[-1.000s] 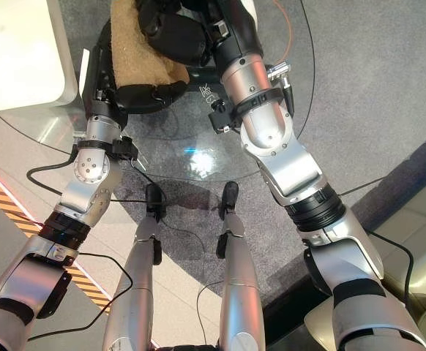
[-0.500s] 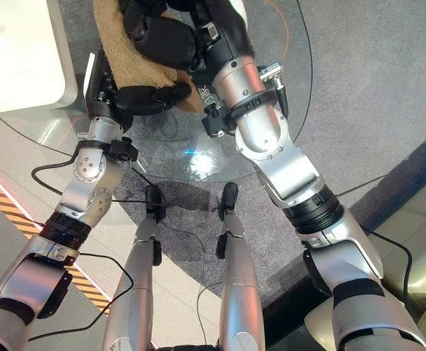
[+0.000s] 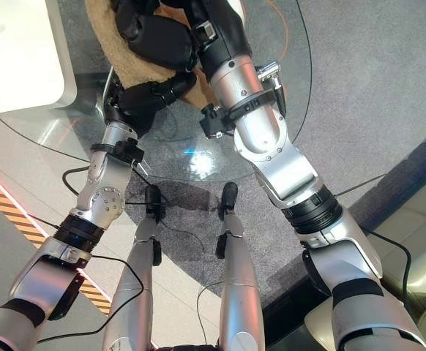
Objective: Wipe the table with a cloth and put it in the basket.
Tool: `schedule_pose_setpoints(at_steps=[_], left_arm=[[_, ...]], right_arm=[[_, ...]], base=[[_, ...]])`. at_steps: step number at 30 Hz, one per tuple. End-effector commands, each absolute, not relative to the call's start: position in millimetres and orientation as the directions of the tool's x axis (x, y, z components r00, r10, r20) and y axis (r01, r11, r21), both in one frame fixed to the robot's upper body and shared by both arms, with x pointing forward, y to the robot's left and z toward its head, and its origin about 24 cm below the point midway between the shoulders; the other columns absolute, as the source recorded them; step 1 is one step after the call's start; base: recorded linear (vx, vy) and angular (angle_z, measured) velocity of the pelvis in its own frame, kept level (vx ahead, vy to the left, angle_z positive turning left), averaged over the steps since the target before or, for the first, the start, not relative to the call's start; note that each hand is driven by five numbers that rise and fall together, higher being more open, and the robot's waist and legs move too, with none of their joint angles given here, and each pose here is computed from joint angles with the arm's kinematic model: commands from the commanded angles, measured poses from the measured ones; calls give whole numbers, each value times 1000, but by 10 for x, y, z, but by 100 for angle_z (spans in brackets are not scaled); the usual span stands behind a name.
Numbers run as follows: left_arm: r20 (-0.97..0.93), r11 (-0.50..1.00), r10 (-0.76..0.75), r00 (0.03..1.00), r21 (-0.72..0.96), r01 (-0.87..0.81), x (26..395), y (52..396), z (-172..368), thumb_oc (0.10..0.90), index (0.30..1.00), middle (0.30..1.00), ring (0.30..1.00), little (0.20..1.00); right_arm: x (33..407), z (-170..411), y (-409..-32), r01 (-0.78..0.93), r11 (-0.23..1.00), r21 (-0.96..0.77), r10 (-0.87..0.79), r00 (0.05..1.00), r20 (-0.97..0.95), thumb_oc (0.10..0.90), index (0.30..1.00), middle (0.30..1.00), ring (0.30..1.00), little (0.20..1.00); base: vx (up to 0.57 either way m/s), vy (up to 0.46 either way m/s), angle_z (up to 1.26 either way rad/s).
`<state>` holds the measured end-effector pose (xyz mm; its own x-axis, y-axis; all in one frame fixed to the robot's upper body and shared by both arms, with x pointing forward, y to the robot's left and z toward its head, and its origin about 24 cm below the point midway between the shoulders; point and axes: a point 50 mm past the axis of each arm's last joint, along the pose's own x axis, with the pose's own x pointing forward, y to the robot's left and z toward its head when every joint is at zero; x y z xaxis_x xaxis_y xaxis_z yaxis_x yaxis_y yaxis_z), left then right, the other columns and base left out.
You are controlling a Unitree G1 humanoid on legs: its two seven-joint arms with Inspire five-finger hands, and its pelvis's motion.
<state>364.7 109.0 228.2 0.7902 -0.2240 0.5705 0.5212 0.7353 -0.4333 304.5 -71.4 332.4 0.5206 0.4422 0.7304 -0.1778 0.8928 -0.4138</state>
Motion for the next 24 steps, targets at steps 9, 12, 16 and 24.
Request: schedule_pose_setpoints(at_steps=[9,12,16,24], left_arm=[[806,605,-251,536,-301,737,3329,802,2860,100,300,300,300,200],[811,598,-254,527,-296,745,3339,770,2875,100,300,300,300,200],[815,598,-252,522,-294,746,3337,738,2893,100,300,300,300,200],[820,598,-242,518,-294,746,3345,740,2895,100,300,300,300,200]], right_arm=[[2104,3841,-318,-268,854,-446,441,-84,894,100,300,300,300,200],[2153,3770,-256,-258,856,-448,445,-76,893,100,300,300,300,200],[2192,3714,-208,-253,857,-448,447,-68,892,100,300,300,300,200],[2288,3646,-227,-277,871,-406,415,-28,910,800,900,900,900,900]], base=[[-3,8,0],[0,0,0],[0,0,0],[0,0,0]])
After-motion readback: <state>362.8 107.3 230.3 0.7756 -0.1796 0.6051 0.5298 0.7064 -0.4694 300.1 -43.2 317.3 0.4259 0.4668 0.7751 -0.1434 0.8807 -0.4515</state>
